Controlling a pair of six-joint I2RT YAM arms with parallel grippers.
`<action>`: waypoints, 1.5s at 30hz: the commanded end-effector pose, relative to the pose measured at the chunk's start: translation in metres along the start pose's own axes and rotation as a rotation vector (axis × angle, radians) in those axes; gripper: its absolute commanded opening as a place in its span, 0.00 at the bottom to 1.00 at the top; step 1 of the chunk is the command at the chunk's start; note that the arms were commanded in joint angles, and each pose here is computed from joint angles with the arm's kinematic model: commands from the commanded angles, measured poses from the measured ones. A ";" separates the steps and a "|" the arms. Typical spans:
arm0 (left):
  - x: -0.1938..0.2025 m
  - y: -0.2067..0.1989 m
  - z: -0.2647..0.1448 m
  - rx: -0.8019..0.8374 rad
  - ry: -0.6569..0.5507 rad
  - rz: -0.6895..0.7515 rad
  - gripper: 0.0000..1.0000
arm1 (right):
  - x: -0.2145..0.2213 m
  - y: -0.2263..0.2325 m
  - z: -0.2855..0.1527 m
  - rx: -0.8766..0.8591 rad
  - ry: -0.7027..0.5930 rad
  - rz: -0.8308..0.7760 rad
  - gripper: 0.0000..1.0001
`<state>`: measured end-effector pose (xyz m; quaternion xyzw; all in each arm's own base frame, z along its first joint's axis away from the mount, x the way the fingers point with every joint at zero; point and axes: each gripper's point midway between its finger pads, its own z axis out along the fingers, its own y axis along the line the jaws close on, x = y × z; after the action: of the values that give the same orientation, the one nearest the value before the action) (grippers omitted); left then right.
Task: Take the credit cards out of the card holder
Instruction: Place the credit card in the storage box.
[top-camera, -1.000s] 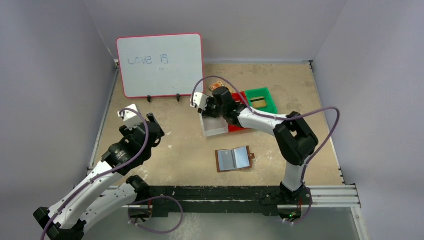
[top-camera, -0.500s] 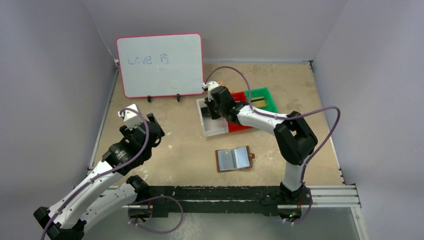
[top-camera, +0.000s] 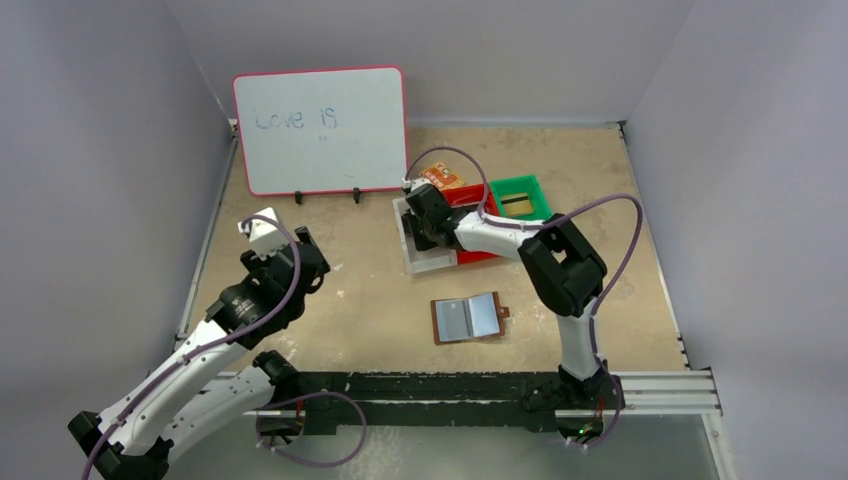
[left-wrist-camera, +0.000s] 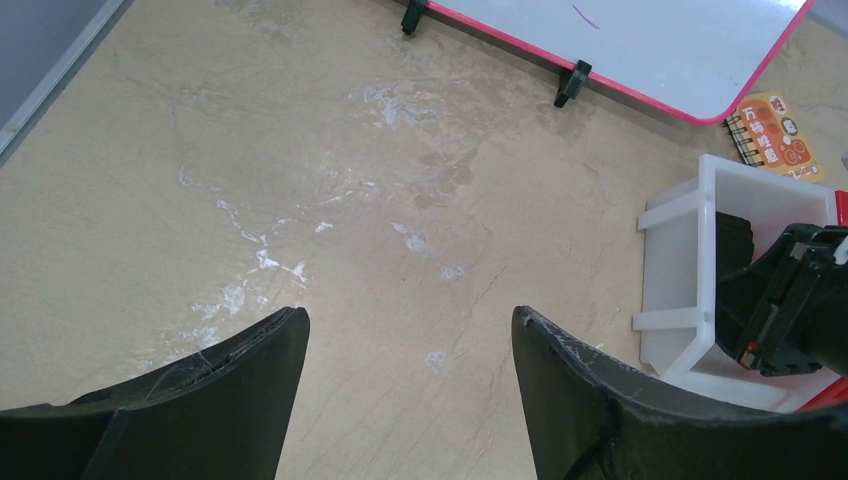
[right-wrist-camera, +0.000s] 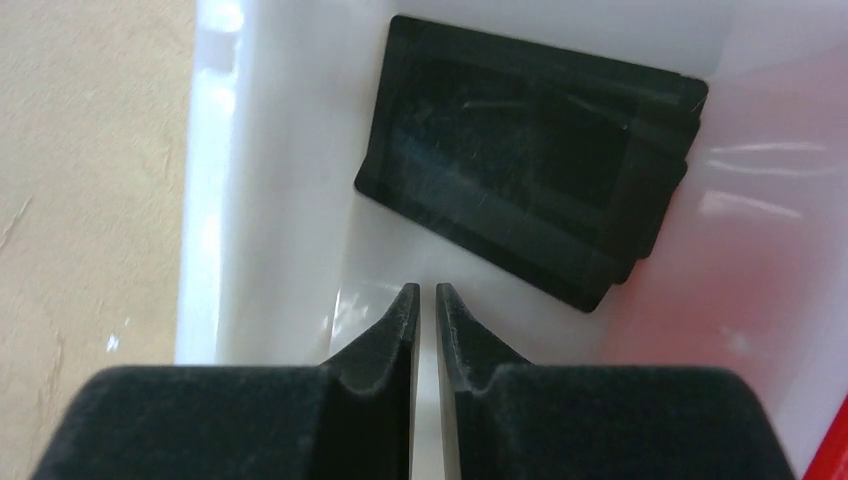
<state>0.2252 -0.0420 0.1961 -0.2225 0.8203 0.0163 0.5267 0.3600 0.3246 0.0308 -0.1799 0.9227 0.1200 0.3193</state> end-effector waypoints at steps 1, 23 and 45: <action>-0.012 -0.004 -0.003 0.014 -0.032 -0.022 0.74 | -0.021 -0.011 0.004 0.108 -0.044 0.054 0.14; -0.012 -0.004 -0.002 0.011 -0.029 -0.018 0.73 | -0.059 -0.014 -0.021 0.135 -0.151 0.022 0.28; -0.023 0.002 -0.010 0.018 -0.069 -0.063 0.75 | 0.060 -0.039 -0.185 -0.046 -0.310 0.652 0.97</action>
<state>0.2231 -0.0397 0.2004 -0.2272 0.8152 0.0095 0.5327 0.2605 0.2152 0.1686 0.0575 0.8604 0.2094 0.4610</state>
